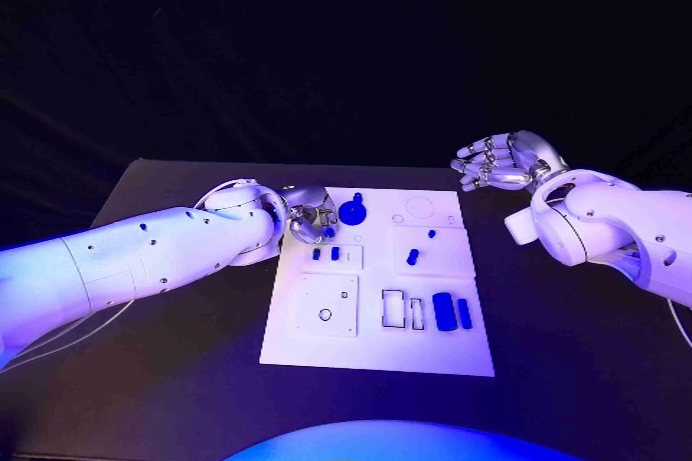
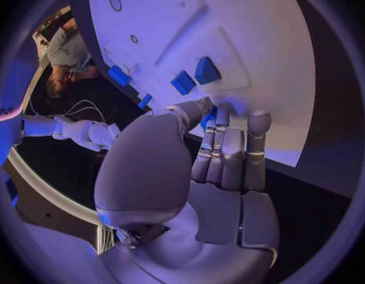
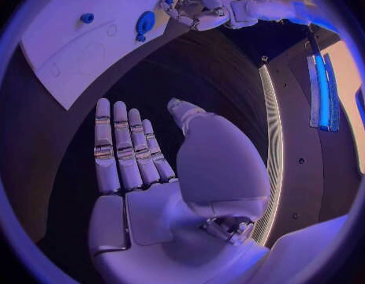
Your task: Assemble the parts on the task board
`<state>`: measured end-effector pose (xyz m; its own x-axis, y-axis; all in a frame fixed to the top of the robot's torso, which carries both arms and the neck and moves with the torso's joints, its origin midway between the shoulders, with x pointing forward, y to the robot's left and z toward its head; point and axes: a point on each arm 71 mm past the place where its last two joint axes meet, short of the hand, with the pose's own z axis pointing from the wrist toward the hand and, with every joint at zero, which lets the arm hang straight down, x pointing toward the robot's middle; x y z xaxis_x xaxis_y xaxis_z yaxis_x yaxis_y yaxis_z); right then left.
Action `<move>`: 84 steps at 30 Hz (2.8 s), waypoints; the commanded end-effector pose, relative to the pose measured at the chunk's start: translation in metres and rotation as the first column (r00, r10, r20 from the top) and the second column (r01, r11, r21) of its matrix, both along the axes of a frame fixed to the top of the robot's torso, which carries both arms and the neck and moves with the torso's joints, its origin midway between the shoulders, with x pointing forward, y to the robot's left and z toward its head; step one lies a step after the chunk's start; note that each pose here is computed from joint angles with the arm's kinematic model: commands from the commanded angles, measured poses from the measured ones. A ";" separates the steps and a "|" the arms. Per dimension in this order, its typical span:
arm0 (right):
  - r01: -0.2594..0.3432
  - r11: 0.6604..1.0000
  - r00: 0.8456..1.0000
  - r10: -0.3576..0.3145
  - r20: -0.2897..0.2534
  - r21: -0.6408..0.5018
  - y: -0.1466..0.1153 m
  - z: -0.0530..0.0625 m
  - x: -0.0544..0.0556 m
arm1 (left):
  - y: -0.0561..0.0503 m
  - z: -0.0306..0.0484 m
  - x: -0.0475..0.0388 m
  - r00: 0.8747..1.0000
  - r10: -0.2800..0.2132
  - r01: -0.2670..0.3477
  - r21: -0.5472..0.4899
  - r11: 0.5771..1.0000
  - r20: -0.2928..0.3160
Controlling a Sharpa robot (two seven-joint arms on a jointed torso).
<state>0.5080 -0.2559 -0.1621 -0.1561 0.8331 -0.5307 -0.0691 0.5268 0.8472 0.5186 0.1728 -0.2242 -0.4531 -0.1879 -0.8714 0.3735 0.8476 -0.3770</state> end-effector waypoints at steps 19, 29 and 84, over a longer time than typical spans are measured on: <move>-0.009 1.000 1.000 0.009 0.014 0.003 0.000 0.000 0.000 | 0.001 -0.0002 -0.0004 1.000 0.010 -0.010 -0.005 1.000 -0.011; -0.008 1.000 1.000 0.008 0.014 0.003 0.000 0.000 0.000 | 0.002 0.0002 -0.0002 1.000 0.015 -0.015 -0.006 1.000 -0.007; -0.264 0.853 0.957 0.290 -0.013 -0.450 0.012 -0.010 -0.008 | 0.085 0.0510 0.0048 0.966 0.191 -0.245 -0.391 0.887 -0.172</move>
